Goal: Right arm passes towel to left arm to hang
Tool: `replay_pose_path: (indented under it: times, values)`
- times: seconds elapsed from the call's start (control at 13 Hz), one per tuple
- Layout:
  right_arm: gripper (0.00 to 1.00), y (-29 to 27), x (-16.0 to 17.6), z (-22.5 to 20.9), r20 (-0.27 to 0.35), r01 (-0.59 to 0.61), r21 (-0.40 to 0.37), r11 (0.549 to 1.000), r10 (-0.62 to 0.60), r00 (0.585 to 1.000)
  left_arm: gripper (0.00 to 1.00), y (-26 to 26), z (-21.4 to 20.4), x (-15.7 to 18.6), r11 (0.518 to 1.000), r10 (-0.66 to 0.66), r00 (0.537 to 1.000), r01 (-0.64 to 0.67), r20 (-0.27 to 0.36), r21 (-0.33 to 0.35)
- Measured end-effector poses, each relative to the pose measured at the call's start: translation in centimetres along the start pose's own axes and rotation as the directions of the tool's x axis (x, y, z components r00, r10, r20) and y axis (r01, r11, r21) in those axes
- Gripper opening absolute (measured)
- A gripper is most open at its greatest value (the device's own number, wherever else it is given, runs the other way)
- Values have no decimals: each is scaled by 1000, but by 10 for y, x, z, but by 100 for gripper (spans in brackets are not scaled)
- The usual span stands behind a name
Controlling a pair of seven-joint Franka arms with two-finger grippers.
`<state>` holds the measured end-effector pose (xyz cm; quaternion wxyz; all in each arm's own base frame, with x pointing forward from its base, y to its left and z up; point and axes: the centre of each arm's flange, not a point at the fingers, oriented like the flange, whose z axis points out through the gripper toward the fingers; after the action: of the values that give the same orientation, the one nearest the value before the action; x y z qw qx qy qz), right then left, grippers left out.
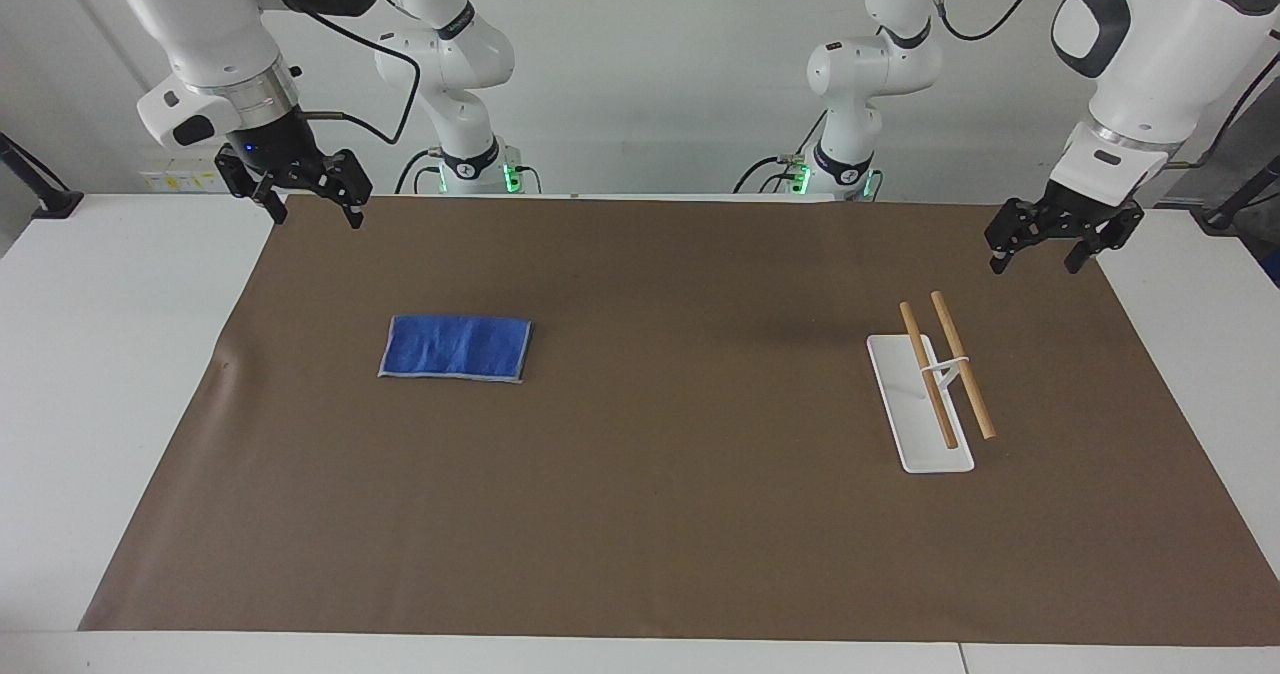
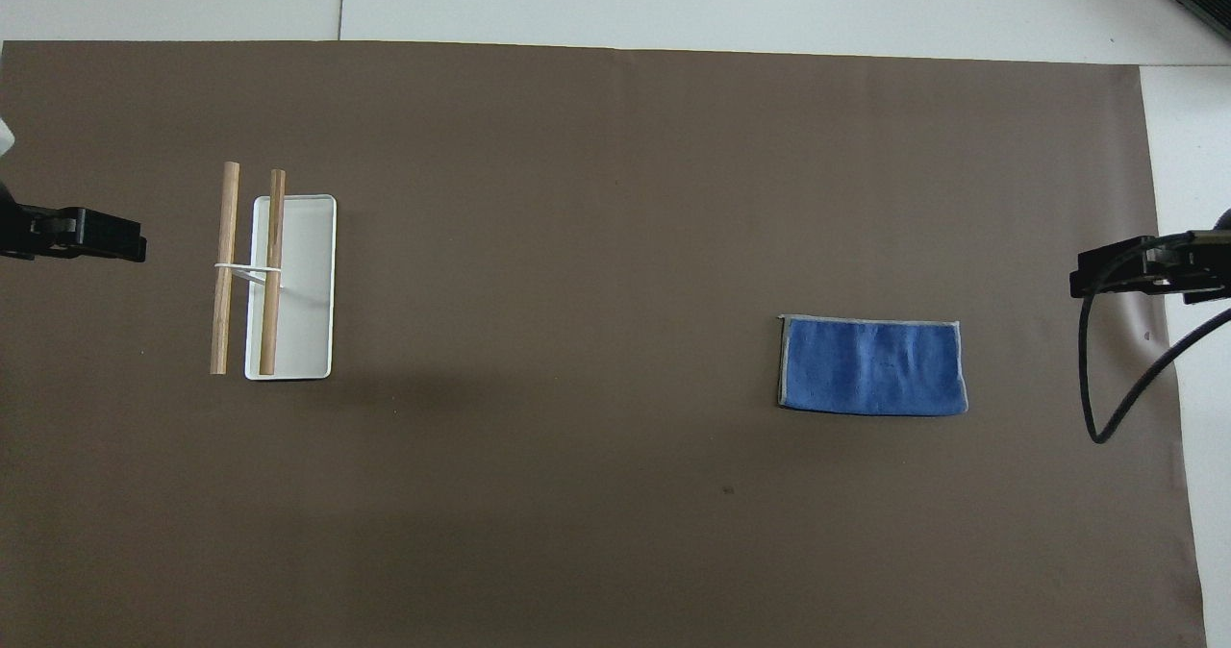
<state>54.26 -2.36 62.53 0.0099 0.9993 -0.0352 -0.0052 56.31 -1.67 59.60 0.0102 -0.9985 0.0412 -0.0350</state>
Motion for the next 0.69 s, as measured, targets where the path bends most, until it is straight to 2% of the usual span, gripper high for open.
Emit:
replay_pose_path:
  times: [0.69]
  values:
    - [100, 0, 0, 3, 5, 0, 0, 1000, 0, 1000, 100, 11, 0, 0, 1000, -11, 1000, 11, 0, -1]
